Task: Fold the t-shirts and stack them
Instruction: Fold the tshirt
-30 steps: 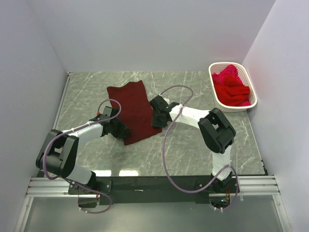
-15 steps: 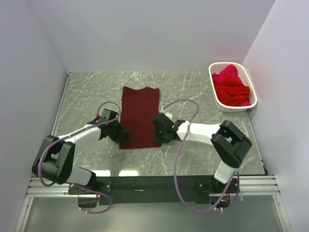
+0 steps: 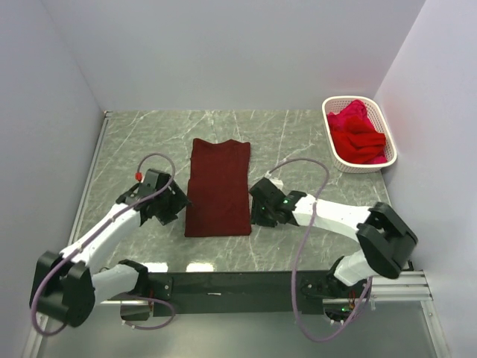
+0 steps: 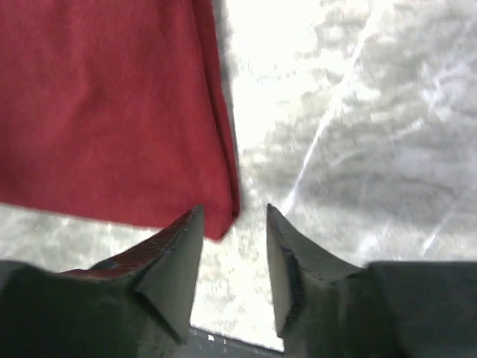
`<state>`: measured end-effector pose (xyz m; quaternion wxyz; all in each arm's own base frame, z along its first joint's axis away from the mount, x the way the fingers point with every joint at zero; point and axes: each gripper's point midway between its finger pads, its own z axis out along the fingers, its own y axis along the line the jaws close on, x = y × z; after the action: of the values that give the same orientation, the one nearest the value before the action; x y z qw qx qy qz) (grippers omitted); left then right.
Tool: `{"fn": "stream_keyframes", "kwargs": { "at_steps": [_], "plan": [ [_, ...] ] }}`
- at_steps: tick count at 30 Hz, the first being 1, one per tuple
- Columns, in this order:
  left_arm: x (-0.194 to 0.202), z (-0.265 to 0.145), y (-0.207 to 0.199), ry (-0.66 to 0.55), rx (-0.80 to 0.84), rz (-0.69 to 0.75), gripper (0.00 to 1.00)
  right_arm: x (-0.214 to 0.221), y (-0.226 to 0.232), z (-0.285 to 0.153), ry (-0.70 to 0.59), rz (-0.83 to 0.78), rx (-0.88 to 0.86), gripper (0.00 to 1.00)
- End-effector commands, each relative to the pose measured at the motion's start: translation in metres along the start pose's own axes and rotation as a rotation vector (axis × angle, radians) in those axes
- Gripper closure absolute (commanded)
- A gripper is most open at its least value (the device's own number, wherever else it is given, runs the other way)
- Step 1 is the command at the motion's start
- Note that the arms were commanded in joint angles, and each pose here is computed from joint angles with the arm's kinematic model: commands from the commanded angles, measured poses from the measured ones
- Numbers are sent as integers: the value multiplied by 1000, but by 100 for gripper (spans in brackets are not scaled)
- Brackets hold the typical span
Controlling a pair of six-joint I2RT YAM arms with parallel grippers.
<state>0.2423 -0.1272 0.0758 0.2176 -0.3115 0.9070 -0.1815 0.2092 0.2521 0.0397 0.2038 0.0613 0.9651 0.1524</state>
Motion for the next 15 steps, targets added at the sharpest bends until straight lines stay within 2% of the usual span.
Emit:
{"fn": "stream_keyframes", "kwargs": {
  "at_steps": [1,3,4,6,15],
  "plan": [
    [17,0,37,14,-87,-13,27,3,-9,-16,-26,11,-13,52],
    [32,4,29,63,15,-34,29,14,-7,-15,-1,13,-39,52],
    [44,10,41,90,9,-56,29,18,-6,-12,8,5,-37,51],
    [48,12,32,106,83,-62,31,25,1,-11,18,-5,-45,50],
    [58,18,33,133,122,-60,35,34,0,3,19,63,-53,49]
  ]
}}
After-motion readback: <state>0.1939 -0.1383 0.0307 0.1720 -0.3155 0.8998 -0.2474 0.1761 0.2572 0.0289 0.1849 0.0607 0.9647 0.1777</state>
